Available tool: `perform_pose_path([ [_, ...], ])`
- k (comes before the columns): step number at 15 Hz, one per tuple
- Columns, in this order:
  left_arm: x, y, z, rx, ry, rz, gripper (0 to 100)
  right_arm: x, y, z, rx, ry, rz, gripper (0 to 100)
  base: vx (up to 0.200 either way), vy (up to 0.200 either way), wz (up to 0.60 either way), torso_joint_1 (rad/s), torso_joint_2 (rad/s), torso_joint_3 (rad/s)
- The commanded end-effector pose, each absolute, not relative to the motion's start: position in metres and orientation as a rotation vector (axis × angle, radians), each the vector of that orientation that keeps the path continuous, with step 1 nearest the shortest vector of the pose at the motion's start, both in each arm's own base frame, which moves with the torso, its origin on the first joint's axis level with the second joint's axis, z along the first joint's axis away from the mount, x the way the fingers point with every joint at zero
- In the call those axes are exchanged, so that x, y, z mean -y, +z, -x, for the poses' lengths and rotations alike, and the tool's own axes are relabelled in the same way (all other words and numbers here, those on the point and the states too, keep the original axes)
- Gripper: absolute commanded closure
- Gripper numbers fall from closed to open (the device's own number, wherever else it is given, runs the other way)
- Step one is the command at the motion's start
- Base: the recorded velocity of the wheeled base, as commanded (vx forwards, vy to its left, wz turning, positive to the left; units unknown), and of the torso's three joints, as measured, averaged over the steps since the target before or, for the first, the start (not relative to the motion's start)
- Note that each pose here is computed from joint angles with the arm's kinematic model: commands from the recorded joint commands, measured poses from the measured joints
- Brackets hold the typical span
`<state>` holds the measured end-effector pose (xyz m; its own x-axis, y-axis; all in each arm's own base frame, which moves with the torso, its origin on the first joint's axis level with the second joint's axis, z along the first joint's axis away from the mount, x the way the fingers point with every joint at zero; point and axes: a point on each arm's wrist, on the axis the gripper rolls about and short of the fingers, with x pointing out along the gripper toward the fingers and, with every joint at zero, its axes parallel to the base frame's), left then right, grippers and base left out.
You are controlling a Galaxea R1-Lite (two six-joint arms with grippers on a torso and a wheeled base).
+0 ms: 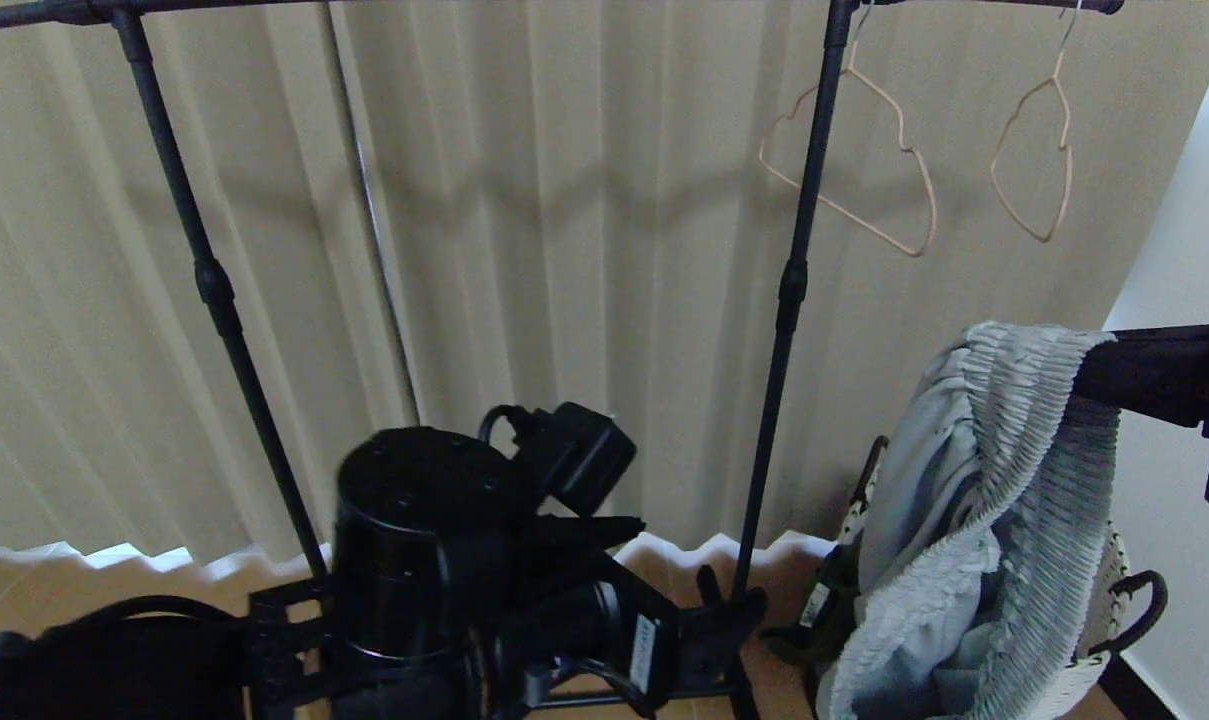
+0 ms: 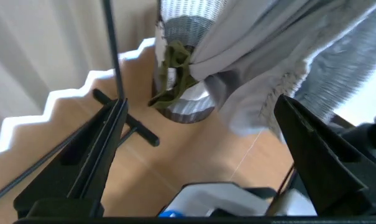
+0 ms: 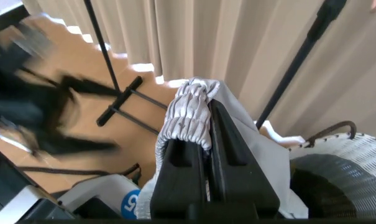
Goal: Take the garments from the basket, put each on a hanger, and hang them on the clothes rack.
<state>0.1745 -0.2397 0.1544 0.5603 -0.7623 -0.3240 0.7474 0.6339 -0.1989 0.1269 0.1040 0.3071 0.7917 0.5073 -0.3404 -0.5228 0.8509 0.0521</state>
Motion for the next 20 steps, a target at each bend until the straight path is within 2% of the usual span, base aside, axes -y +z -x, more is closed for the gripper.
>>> perform_pose_path([
  [1, 0.279, 0.119, -0.182, -0.457, -0.891, 0.002, 0, -0.103, 0.308, -0.125, -0.344, 0.557, 0.042, 100, 0.0, 0.0, 0.0, 0.0, 0.0, 0.0],
  [3, 0.29, 0.116, -0.182, -0.442, -0.889, 0.027, 0, -0.102, 0.309, -0.125, -0.341, 0.556, 0.041, 100, 0.0, 0.0, 0.0, 0.0, 0.0, 0.0],
  [10, 0.289, 0.136, -0.167, -0.39, -0.938, 0.055, 0, -0.101, 0.31, -0.122, -0.332, 0.56, 0.036, 100, 0.0, 0.0, 0.0, 0.0, 0.0, 0.0],
  [14, 0.297, 0.123, -0.171, -0.419, -0.935, 0.035, 0, -0.102, 0.316, -0.119, -0.3, 0.602, 0.021, 100, 0.0, 0.0, 0.0, 0.0, 0.0, 0.0],
  [20, 0.254, 0.139, -0.134, -0.413, -0.98, 0.027, 0, -0.103, 0.313, -0.12, -0.312, 0.601, 0.026, 100, 0.0, 0.0, 0.0, 0.0, 0.0, 0.0],
])
